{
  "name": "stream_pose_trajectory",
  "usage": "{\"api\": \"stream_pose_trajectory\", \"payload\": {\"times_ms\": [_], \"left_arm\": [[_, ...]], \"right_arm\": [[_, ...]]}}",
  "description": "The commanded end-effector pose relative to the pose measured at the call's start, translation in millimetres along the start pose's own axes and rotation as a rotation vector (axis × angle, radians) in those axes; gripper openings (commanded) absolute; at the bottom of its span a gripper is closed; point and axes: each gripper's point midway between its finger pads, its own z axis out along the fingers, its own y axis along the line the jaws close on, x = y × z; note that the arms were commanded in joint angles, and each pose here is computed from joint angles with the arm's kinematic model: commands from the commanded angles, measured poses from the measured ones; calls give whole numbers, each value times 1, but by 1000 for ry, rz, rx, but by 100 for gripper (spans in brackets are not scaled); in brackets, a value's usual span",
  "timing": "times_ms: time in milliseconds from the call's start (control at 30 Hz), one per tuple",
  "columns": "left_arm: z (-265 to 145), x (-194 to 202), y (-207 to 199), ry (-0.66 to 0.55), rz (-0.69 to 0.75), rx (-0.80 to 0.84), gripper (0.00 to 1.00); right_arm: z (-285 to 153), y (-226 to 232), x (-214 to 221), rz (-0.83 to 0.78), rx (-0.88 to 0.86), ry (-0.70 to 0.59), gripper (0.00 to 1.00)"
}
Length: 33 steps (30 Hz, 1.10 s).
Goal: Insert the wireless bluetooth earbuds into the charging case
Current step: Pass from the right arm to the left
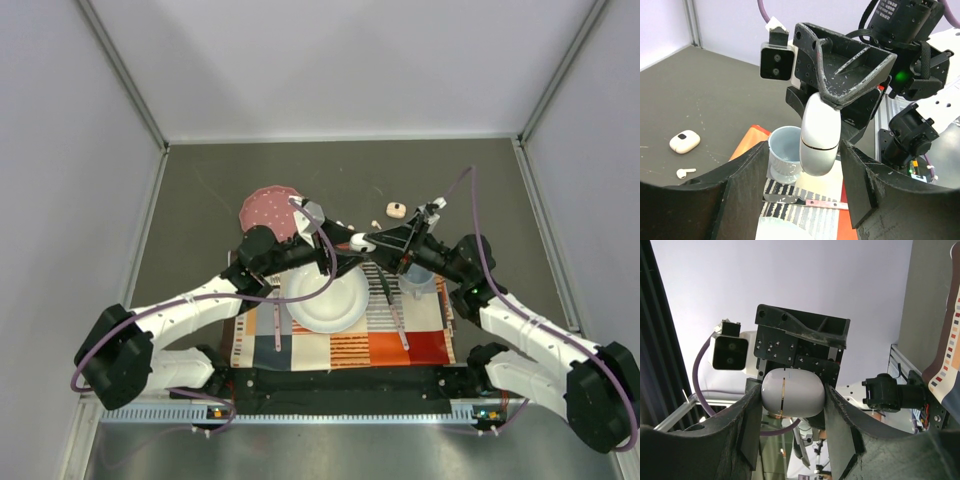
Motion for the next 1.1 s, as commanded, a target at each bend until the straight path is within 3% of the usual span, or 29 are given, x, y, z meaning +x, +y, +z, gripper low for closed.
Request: {"api": "stream_pose_trajectory", "payload": {"times_ms": [0,400,1067], "left_arm": [[-4,-29,-5,-135,61,-7,64],[-10,-34,-23,-301,150,80,55],[7,-24,-23,-287,144,89,43]], "right_arm": [[-4,18,6,-13,-80,5,4],[-6,14,8,10,-71,18,4],[-6,17,10,9,-82,28,5]]}}
